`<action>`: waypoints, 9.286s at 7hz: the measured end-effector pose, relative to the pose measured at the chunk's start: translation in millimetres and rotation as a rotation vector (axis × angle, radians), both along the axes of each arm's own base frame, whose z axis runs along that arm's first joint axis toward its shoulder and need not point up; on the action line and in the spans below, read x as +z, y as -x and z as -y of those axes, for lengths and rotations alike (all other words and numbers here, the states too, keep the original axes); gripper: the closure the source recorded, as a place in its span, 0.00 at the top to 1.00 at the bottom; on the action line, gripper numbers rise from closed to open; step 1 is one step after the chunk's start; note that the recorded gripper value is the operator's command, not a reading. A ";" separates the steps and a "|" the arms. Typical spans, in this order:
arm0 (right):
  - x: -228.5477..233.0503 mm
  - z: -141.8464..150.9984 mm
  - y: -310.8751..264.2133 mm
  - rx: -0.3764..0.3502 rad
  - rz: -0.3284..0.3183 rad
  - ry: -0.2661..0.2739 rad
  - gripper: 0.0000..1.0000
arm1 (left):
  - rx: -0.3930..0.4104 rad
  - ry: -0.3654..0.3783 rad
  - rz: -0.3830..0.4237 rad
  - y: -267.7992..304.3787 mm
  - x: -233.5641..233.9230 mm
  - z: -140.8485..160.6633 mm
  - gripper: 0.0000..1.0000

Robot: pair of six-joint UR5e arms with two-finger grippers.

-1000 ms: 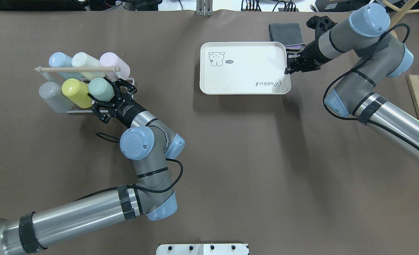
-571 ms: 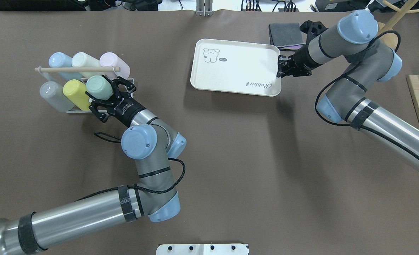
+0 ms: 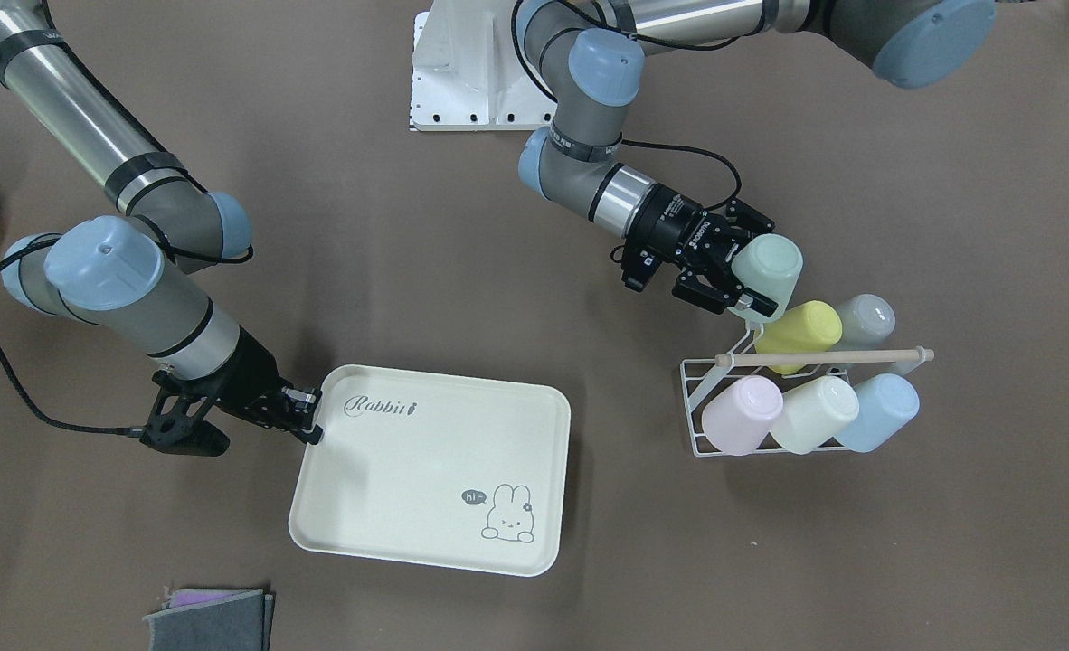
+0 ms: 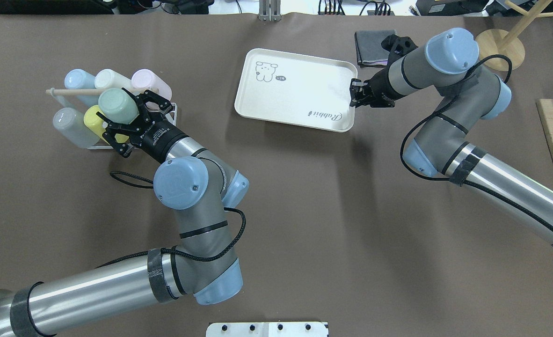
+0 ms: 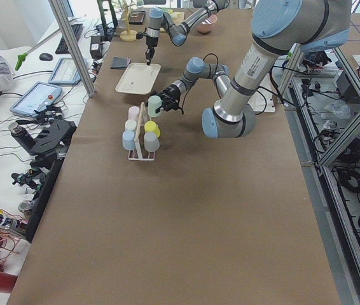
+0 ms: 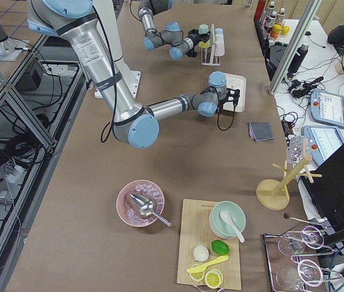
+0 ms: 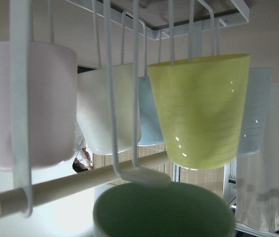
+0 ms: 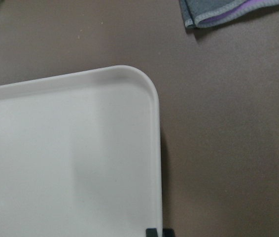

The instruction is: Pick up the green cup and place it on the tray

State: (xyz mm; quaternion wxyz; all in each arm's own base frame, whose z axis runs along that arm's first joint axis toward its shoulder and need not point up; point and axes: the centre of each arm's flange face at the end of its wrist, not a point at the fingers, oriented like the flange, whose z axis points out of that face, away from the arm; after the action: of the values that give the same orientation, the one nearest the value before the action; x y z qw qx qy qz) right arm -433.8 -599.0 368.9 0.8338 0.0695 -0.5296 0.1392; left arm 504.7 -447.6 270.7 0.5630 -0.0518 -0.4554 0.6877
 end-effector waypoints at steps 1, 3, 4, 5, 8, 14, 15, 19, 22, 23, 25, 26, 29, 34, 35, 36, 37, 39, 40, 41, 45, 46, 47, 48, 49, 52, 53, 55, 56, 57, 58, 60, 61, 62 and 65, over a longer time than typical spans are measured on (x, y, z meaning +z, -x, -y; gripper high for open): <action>-5.0 -8.1 10.0 -0.006 0.002 -0.017 0.00 | -0.049 0.014 -0.084 9.8 -19.8 -10.0 0.09; -9.2 -22.9 27.9 -0.043 0.000 -0.053 0.00 | -0.276 0.004 -0.385 7.0 -47.7 -27.0 0.09; -7.7 -26.6 33.0 -0.066 -0.010 -0.081 0.00 | -0.419 -0.015 -0.588 -3.6 -56.7 -31.4 0.09; -5.3 -27.9 35.4 -0.085 -0.021 -0.108 0.00 | -0.555 -0.031 -0.781 -14.4 -65.6 -34.7 0.09; -0.8 -27.7 37.7 -0.127 -0.046 -0.174 0.00 | -0.795 -0.056 -1.144 -34.6 -87.5 -34.8 0.08; -12.7 -18.3 45.7 -0.092 -0.026 -0.119 0.00 | -1.182 -0.116 -1.895 -52.2 -133.2 0.9 0.12; -12.4 -17.5 46.6 -0.091 -0.026 -0.112 0.99 | -1.183 -0.118 -2.020 -49.9 -140.4 13.7 0.12; -20.1 -20.9 47.4 -0.086 0.016 -0.039 1.00 | -1.223 -0.155 -2.447 -63.1 -144.8 33.1 0.11; -7.8 -6.6 21.5 -0.064 -0.001 -0.050 1.00 | -1.194 -0.213 -2.597 -107.9 -113.3 35.7 0.11; 0.5 8.6 -10.8 -0.042 -0.026 -0.056 1.00 | -1.184 -0.221 -2.618 -121.9 -110.0 33.0 0.12; -9.9 15.6 -82.2 -0.027 -0.134 -0.059 1.00 | -1.168 -0.277 -2.628 -150.6 -101.4 20.0 0.12; -24.8 6.3 -114.6 -0.039 -0.200 -0.065 1.00 | -1.159 -0.313 -2.616 -161.2 -96.9 17.7 0.12; -42.0 -38.4 -205.8 -0.088 -0.453 -0.140 1.00 | -1.119 -0.445 -2.576 -184.7 -87.8 8.0 0.12; 44.9 -39.1 -373.9 -0.337 -0.685 -0.222 1.00 | -1.128 -0.517 -2.573 -187.1 -75.9 19.9 0.12; 62.6 -35.2 -398.7 -0.353 -0.702 -0.217 1.00 | -1.138 -0.523 -2.569 -182.0 -72.5 33.5 0.12; 81.9 -34.0 -421.8 -0.354 -0.697 -0.190 1.00 | -1.150 -0.524 -2.557 -175.9 -68.5 50.5 0.12; 102.3 -39.4 -447.4 -0.336 -0.677 -0.151 1.00 | -1.163 -0.513 -2.538 -170.6 -63.4 68.8 0.12; 151.8 -72.9 -500.1 -0.272 -0.613 -0.058 1.00 | -1.183 -0.498 -2.521 -170.7 -59.9 87.7 0.12; 180.7 -94.1 -521.4 -0.242 -0.528 0.003 1.00 | -1.204 -0.499 -2.535 -176.6 -58.8 87.2 0.12; 200.4 -105.4 -535.2 -0.217 -0.456 0.047 1.00 | -1.228 -0.515 -2.539 -185.0 -54.9 85.1 0.12; 212.8 -111.3 -543.4 -0.198 -0.402 0.074 1.00 | -1.296 -0.570 -2.565 -205.8 -45.3 66.9 0.12; 211.6 -111.4 -543.6 -0.197 -0.402 0.072 1.00 | -1.304 -0.581 -2.568 -208.4 -43.0 63.6 0.16; 210.3 -111.4 -543.6 -0.197 -0.403 0.069 1.00 | -1.305 -0.589 -2.570 -209.8 -42.5 61.5 0.65; 209.6 -111.4 -543.6 -0.197 -0.403 0.067 1.00 | -1.305 -0.591 -2.572 -211.2 -43.0 59.3 0.97; 209.3 -111.4 -543.6 -0.196 -0.403 0.067 1.00 | -1.302 -0.594 -2.574 -212.4 -43.5 57.0 0.98; 208.3 -111.5 -544.2 -0.195 -0.404 0.064 1.00 | -1.287 -0.605 -2.587 -219.8 -45.3 41.0 0.98; 208.1 -111.5 -544.1 -0.196 -0.404 0.063 1.00 | -1.287 -0.597 -2.604 -219.3 -50.4 36.9 0.98; 204.9 -111.6 -544.1 -0.194 -0.405 0.057 1.00 | -1.246 -0.588 -2.651 -203.1 -66.2 28.8 0.98; 200.8 -112.0 -544.1 -0.192 -0.405 0.050 1.00 | -1.154 -0.590 -2.660 -189.5 -67.6 24.4 0.98; 199.3 -112.6 -544.1 -0.191 -0.405 0.048 1.00 | -1.066 -0.580 -2.671 -179.7 -66.8 21.5 0.98; 198.7 -113.3 -544.0 -0.191 -0.404 0.046 1.00 | -1.018 -0.561 -2.678 -174.4 -66.4 21.5 0.98; 195.9 -113.9 -544.5 -0.190 -0.407 0.041 1.00 | -0.957 -0.472 -2.710 -157.4 -91.4 28.7 0.98; 203.3 -118.8 -544.5 -0.195 -0.409 0.051 1.00 | -0.903 -0.427 -2.701 -145.5 -112.2 34.2 0.98; 220.4 -124.7 -544.2 -0.199 -0.410 0.067 1.00 | -0.872 -0.394 -2.672 -133.5 -127.8 44.1 0.98; 250.1 -104.8 -533.2 -0.159 -0.403 0.074 1.00 | -0.888 -0.190 -2.556 -49.0 -139.7 135.0 0.98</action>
State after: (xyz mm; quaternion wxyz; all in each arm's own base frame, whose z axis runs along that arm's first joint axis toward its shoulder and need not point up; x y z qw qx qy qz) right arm 99.4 -494.3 619.0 0.9331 0.0234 -0.3507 0.0758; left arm 553.7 -582.6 131.0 0.7627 0.5150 0.3909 -0.0171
